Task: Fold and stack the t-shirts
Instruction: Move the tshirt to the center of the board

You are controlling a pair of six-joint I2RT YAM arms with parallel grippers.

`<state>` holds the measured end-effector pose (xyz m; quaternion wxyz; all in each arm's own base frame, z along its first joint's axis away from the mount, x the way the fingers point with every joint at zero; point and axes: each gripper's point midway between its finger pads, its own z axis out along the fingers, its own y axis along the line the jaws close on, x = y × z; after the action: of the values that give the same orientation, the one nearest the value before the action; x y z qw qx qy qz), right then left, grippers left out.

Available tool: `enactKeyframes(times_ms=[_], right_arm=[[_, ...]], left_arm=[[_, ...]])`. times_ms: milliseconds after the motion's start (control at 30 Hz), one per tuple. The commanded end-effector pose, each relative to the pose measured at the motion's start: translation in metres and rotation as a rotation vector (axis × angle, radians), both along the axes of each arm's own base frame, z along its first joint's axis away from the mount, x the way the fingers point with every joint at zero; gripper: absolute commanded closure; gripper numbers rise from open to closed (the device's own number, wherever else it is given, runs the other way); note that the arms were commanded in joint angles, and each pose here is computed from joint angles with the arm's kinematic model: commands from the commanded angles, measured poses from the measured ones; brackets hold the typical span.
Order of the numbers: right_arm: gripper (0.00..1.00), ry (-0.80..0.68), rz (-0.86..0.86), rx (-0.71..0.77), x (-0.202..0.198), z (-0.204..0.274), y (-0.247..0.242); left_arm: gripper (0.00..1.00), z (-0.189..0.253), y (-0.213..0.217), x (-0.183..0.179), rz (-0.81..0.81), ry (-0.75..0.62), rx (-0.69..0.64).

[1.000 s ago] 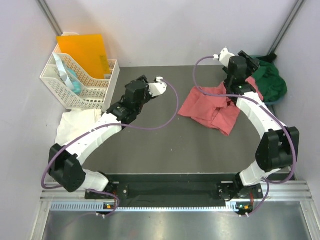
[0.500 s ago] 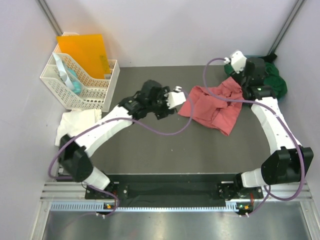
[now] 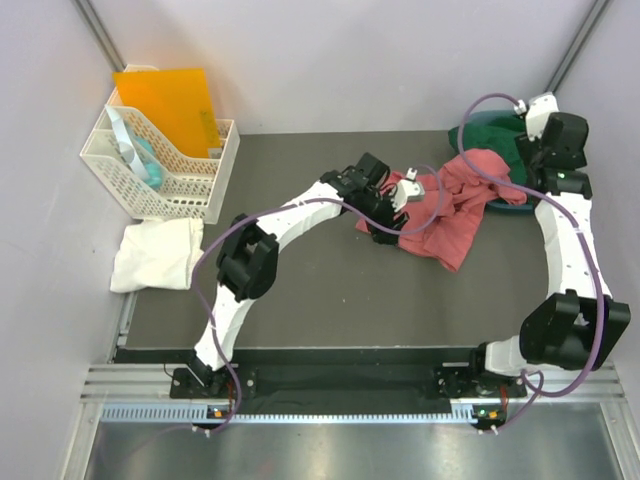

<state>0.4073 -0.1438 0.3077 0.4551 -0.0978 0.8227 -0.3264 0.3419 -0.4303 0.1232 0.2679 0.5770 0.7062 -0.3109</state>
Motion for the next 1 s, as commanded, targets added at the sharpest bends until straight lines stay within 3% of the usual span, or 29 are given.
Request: enactKeyframes(times_ms=[0, 300, 533, 800, 933, 967], right_arm=[[0.41, -0.149, -0.06, 0.023, -0.011, 0.046, -0.022], [0.41, -0.177, -0.068, 0.039, -0.021, 0.054, -0.023], [0.42, -0.2, -0.053, 0.108, -0.022, 0.06, -0.014], [0.43, -0.227, -0.031, 0.152, -0.023, 0.068, -0.005], [0.44, -0.219, -0.03, 0.165, -0.02, 0.063, -0.004], [0.44, -0.218, -0.028, 0.168, -0.019, 0.062, -0.003]], left_arm=[[0.38, 0.019, -0.044, -0.025, -0.111, 0.136, -0.194], [0.38, -0.002, -0.101, -0.013, -0.026, 0.281, -0.389], [0.38, -0.04, -0.124, -0.007, 0.005, 0.267, -0.382], [0.4, -0.048, -0.135, -0.004, 0.016, 0.253, -0.387], [0.49, -0.044, -0.135, -0.001, 0.018, 0.236, -0.392], [0.55, -0.045, -0.134, -0.001, 0.02, 0.239, -0.39]])
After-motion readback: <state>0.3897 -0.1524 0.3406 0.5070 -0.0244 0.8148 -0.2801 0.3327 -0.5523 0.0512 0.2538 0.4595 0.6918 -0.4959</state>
